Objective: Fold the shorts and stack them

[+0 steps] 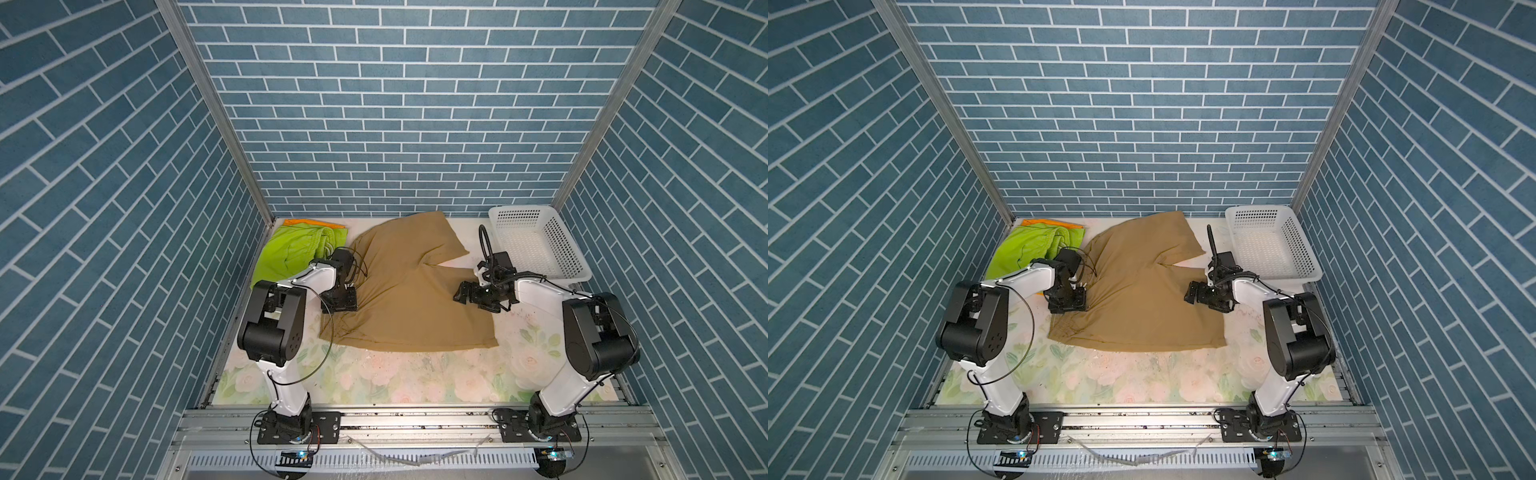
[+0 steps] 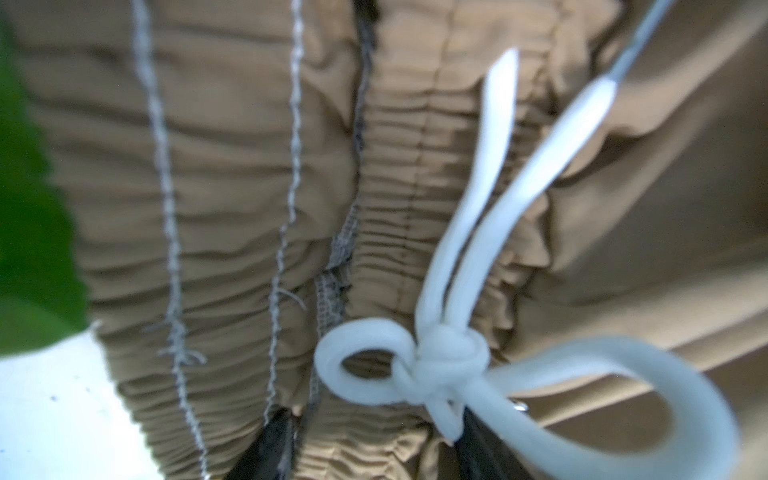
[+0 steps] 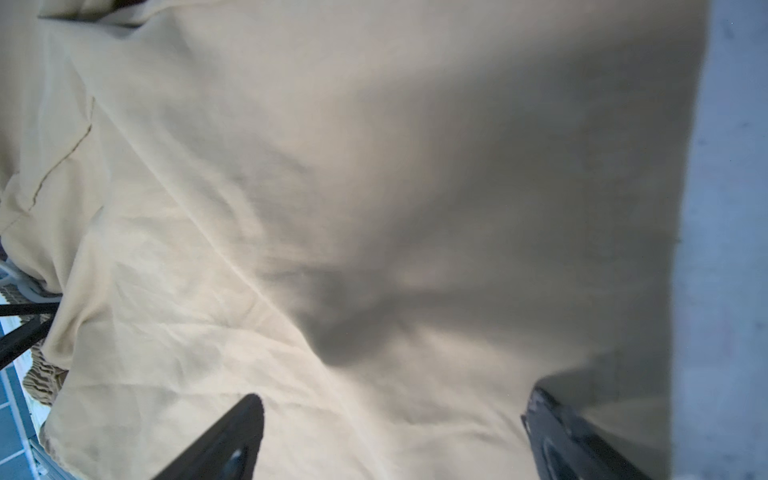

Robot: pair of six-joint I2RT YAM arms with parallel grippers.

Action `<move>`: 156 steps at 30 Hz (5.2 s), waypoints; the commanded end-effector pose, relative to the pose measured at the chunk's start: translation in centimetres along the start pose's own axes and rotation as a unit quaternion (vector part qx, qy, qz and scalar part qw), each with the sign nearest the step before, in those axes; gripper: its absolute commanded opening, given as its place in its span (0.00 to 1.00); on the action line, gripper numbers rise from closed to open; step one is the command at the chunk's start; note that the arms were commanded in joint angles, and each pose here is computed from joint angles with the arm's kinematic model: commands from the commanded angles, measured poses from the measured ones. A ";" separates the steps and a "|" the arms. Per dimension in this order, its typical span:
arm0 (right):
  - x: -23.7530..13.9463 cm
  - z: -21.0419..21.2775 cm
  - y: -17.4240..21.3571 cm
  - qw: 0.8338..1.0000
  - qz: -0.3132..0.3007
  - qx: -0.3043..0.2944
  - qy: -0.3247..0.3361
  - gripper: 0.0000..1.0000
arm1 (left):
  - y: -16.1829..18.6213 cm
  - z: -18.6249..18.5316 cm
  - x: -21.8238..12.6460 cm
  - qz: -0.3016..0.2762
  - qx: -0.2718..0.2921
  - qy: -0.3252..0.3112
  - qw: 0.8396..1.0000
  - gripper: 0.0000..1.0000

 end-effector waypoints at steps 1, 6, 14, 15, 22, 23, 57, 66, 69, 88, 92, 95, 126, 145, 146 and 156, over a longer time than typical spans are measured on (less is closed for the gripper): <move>-0.8 0.2 -0.5 1.000 -0.018 -0.001 -0.008 0.99 | 2.4 0.2 1.4 0.058 0.003 -0.002 0.998 0.50; -1.0 -0.3 -0.4 1.000 -0.021 0.004 -0.007 0.98 | 2.4 0.0 0.3 0.051 0.002 0.006 0.999 0.22; -2.0 -4.3 0.9 0.998 -0.019 0.051 0.033 0.98 | 1.8 -0.7 -3.4 0.027 -0.004 0.035 0.999 0.11; -2.2 -4.8 1.1 0.998 -0.020 0.053 0.042 0.98 | 1.9 -0.3 -3.7 0.027 -0.002 0.027 0.999 0.07; -2.1 -6.5 2.9 0.995 -0.013 0.067 0.070 0.98 | 3.0 2.7 -3.7 0.026 -0.040 0.030 0.998 0.00; -1.8 -6.5 3.0 0.995 -0.011 0.070 0.065 0.97 | 3.2 2.7 -3.4 0.031 -0.045 0.035 0.998 0.00; -7.7 -8.8 7.8 0.983 -0.023 0.110 0.145 0.09 | 5.4 0.1 -2.9 0.027 -0.070 0.093 0.993 0.22; -9.2 -5.1 -1.4 0.990 -0.080 0.052 0.103 0.75 | -4.9 0.8 -10.8 -0.117 -0.078 0.084 0.987 0.99; -8.0 -3.7 -5.1 0.992 -0.092 0.028 0.088 0.89 | -7.8 -0.5 -10.5 -0.119 -0.072 0.094 0.986 1.00; 3.8 -3.5 -14.1 0.995 -0.049 0.043 0.080 0.71 | -8.1 -2.2 -8.7 -0.098 -0.057 0.101 0.988 1.00; 4.8 -4.2 -13.8 0.994 -0.041 0.048 0.093 0.54 | -8.5 -2.3 -8.6 -0.099 -0.056 0.100 0.989 1.00; 4.8 -4.6 -13.4 0.993 -0.038 0.046 0.102 0.30 | -8.9 -2.4 -8.4 -0.099 -0.053 0.099 0.989 1.00; -3.0 -8.5 -0.7 0.982 -0.025 0.050 0.180 0.00 | -16.5 -6.7 -2.6 -0.079 0.076 0.068 0.992 0.83; -3.3 -8.9 -1.0 0.982 -0.029 0.054 0.177 0.01 | -13.6 -6.7 0.6 0.014 0.088 0.128 0.988 0.65; -3.3 -8.8 -1.1 0.982 -0.030 0.053 0.177 0.01 | -13.5 -6.9 0.7 0.017 0.087 0.133 0.987 0.63; -3.6 -8.7 -1.0 0.982 -0.034 0.053 0.175 0.01 | -13.1 -6.7 0.5 0.023 0.099 0.131 0.986 0.16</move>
Point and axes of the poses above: each gripper's point midway between its finger pads, its own x axis out along the fingers, its own z axis along the line the jaws close on, y = z × x, the point moved 2 cm from there along -x, back along the fingers, and after that the axes turned 5 degrees about -x, right-handed, at the moved point
